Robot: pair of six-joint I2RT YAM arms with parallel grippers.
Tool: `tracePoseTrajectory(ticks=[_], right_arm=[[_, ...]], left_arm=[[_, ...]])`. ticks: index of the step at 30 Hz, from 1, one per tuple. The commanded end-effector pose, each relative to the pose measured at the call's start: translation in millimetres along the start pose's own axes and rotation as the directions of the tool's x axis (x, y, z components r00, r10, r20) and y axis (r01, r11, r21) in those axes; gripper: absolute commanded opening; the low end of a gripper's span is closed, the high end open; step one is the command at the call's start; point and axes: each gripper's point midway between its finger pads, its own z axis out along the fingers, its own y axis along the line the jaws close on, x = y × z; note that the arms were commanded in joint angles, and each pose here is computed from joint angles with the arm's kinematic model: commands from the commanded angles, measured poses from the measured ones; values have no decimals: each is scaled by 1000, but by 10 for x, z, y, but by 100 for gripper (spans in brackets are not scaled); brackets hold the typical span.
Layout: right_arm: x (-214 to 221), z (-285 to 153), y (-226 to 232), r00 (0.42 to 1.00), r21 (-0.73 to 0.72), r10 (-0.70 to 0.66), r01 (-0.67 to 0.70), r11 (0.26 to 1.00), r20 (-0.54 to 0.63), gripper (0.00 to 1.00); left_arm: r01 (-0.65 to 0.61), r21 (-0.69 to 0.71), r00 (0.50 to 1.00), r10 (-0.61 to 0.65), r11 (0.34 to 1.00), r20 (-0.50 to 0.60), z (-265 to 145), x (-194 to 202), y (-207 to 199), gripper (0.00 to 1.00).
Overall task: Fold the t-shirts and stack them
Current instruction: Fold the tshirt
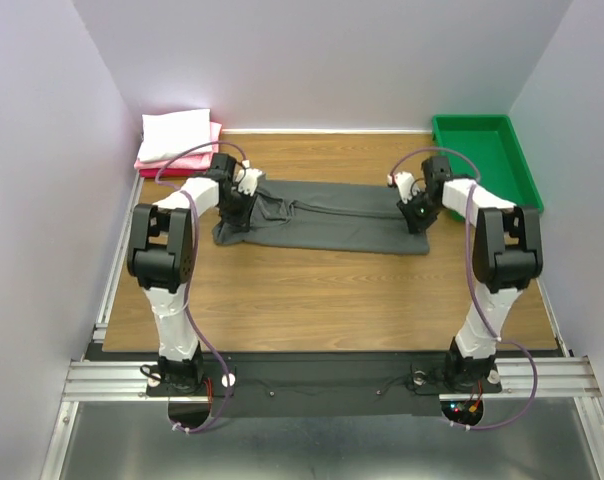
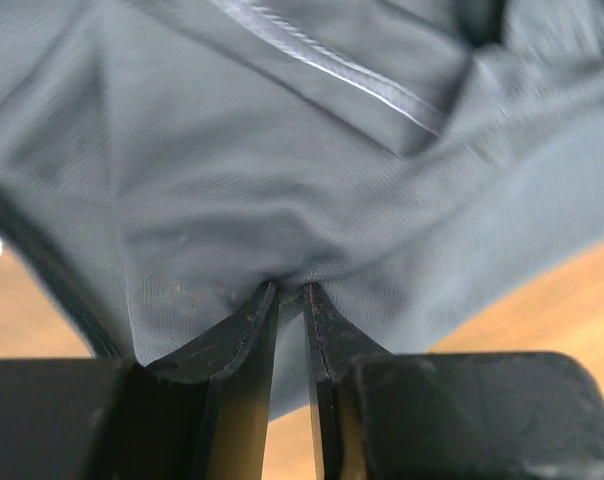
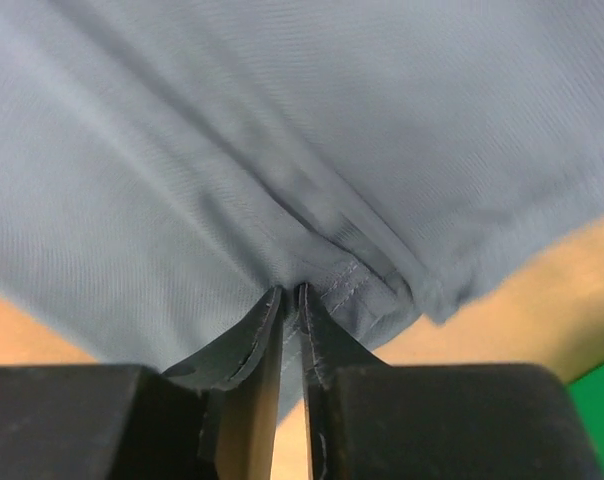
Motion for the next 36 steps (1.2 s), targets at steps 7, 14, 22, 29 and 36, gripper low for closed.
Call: tracePoseTrajectory(ticks=[7,14,22,29,36], right_arm=[[327,-676,1547,996,-405,-93,81,911,-10,17],[-354,-615,857,996,-233,-44,60,971,75,18],[-359,-45,544,1000,-169,10,-9,986,5,16],[52,139,891,995,-261,36,-58,964,-88,12],[408,129,1890,984,-438,-17,-64,897,-178,11]], left_arm=[[-123,-89,970,139,988,198,118,-1645,504,30],[-88,-47,928,99,995,359,-428,-1963,243,32],[-58,30,948,45,998,316,-229,-1453,-306,33],[-9,54,958,-7,998,288,81,-1464,-311,29],[-20,32,974,12,999,227,456,-1511,-176,27]])
